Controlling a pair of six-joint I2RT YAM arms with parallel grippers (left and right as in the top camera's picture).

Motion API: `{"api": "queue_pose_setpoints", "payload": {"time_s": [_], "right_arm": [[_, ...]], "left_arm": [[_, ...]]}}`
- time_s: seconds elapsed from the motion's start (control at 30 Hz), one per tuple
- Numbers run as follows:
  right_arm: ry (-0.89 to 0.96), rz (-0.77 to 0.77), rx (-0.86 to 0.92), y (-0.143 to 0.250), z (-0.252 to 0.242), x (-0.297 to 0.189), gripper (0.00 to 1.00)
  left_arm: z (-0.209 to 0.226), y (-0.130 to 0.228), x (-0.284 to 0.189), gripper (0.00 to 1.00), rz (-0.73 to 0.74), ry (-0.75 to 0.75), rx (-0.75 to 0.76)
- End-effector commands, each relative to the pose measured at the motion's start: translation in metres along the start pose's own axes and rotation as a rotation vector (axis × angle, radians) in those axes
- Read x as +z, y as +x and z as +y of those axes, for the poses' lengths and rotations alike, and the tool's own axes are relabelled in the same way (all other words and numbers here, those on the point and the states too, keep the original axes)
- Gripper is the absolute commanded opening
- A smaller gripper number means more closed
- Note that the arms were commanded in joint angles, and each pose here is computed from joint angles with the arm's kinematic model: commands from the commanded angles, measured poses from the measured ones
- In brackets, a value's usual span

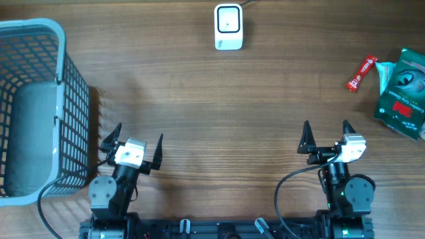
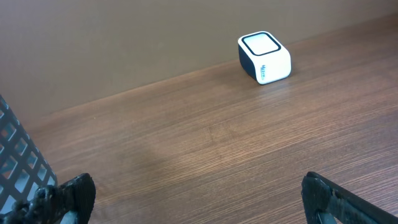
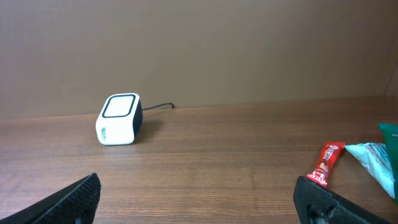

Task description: Scan the item barcode

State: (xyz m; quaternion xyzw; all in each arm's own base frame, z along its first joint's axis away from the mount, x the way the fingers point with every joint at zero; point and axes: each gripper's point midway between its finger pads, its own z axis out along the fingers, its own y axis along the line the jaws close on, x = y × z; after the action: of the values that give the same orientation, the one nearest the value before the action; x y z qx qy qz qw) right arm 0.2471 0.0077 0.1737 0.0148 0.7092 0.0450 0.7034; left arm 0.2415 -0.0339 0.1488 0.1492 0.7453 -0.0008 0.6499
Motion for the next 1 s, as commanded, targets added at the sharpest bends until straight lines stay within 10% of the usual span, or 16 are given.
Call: {"api": "queue_pose_setpoints", "payload": {"time_s": [0.0,0.47,0.97], "right_arm": [[0.015,-0.012,-0.006,-0.003,-0.003,-0.001,1.00],[0.015,-0.012,-0.006,-0.003,-0.003,-0.001,1.00],[0.015,-0.013,-0.006,-0.003,-0.003,-0.001,1.00]], "left_arm": [[-0.001,0.001,0.000,1.00,-0.001,0.001,0.009],[0.015,-0.008,-0.001,1.00,-0.078,-0.088,0.025],[0.037,0.000,-0.004,1.00,-0.066,-0.202,-0.280]]}}
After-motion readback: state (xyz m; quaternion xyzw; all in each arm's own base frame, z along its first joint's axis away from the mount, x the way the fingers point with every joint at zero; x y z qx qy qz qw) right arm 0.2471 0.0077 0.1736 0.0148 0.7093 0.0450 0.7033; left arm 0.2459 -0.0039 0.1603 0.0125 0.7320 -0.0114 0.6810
